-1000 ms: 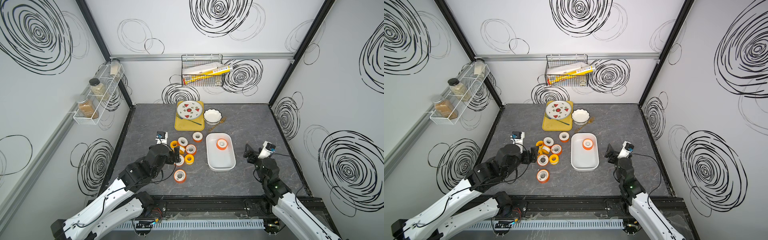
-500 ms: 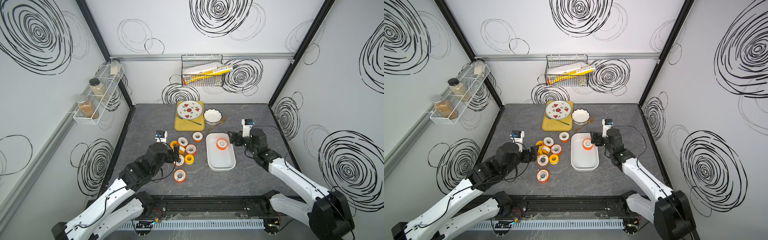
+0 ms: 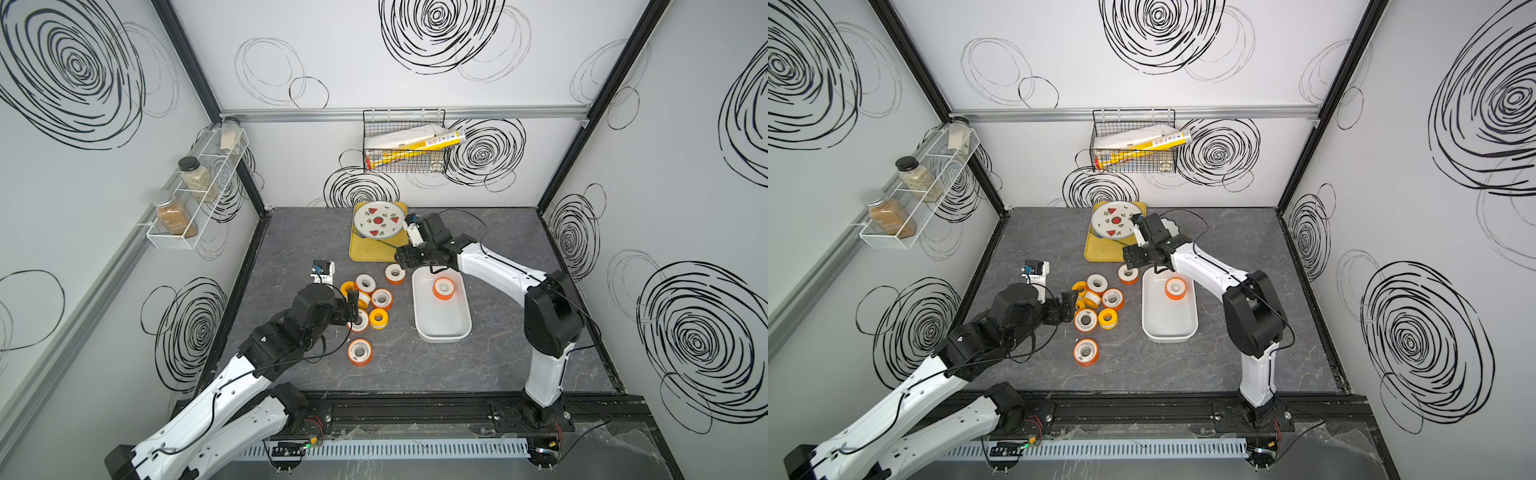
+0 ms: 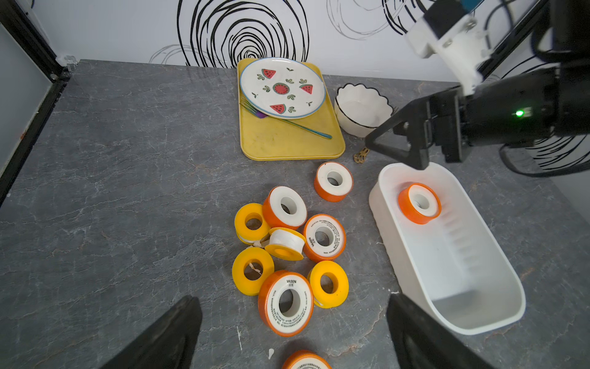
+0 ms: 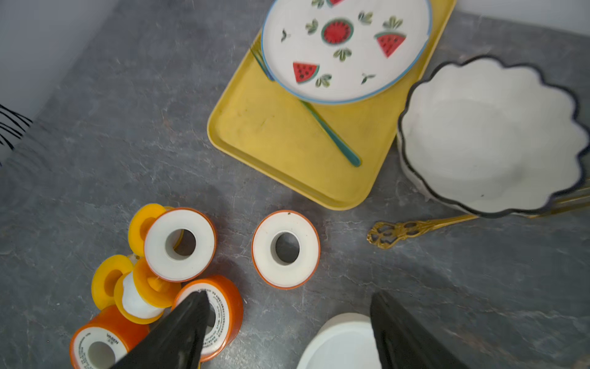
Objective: Put the sealing tape into the storage box
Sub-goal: Pick up the sealing tape at the center of the board.
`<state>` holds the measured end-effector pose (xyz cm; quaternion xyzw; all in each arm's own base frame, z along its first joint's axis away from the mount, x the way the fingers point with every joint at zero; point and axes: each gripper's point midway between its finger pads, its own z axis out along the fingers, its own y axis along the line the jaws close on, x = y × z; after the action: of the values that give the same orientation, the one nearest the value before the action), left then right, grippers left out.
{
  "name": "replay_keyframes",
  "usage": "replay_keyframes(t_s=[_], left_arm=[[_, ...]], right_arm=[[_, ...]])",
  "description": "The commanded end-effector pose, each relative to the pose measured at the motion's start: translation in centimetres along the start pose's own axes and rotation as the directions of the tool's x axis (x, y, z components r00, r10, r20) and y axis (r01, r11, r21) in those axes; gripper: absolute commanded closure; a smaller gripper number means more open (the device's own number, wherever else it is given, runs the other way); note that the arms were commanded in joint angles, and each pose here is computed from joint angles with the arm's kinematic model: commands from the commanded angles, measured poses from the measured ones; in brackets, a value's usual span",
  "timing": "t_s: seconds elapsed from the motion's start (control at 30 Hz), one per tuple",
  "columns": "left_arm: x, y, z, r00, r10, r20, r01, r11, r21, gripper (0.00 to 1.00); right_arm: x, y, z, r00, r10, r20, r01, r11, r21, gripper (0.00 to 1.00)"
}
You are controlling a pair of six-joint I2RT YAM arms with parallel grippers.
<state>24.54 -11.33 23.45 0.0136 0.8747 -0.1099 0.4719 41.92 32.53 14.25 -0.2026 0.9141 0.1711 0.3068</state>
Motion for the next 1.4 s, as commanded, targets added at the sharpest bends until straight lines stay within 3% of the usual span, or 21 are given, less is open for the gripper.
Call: replay_keyframes(t_s=[0.0,0.23,0.43,1.37], left_arm=[[-0.6,-0.1,0.2,1.0,-0.004,0.029,0.003,1.0,0.008,0.03],[-0.5,-0.2,0.4,1.0,0.001,0.021,-0.001,1.0,0.012,0.03],[-0.4,-0.3,0.5,1.0,0.003,0.014,-0.004,1.0,0.012,0.03],[-0.2,0.1,1.0,1.0,-0.003,0.001,0.003,1.0,-0.003,0.02]], right_arm=[[0.5,0.2,1.3,0.993,-0.04,-0.108,0.045,0.998,0.041,0.14],[0.7,0.6,5.8,0.976,-0.062,-0.209,0.078,0.995,0.066,0.12],[1.6,0.5,7.5,0.968,-0.067,-0.241,0.09,0.992,0.088,0.1],[5.1,0.6,10.0,0.934,-0.113,-0.339,0.159,0.981,0.112,0.09]])
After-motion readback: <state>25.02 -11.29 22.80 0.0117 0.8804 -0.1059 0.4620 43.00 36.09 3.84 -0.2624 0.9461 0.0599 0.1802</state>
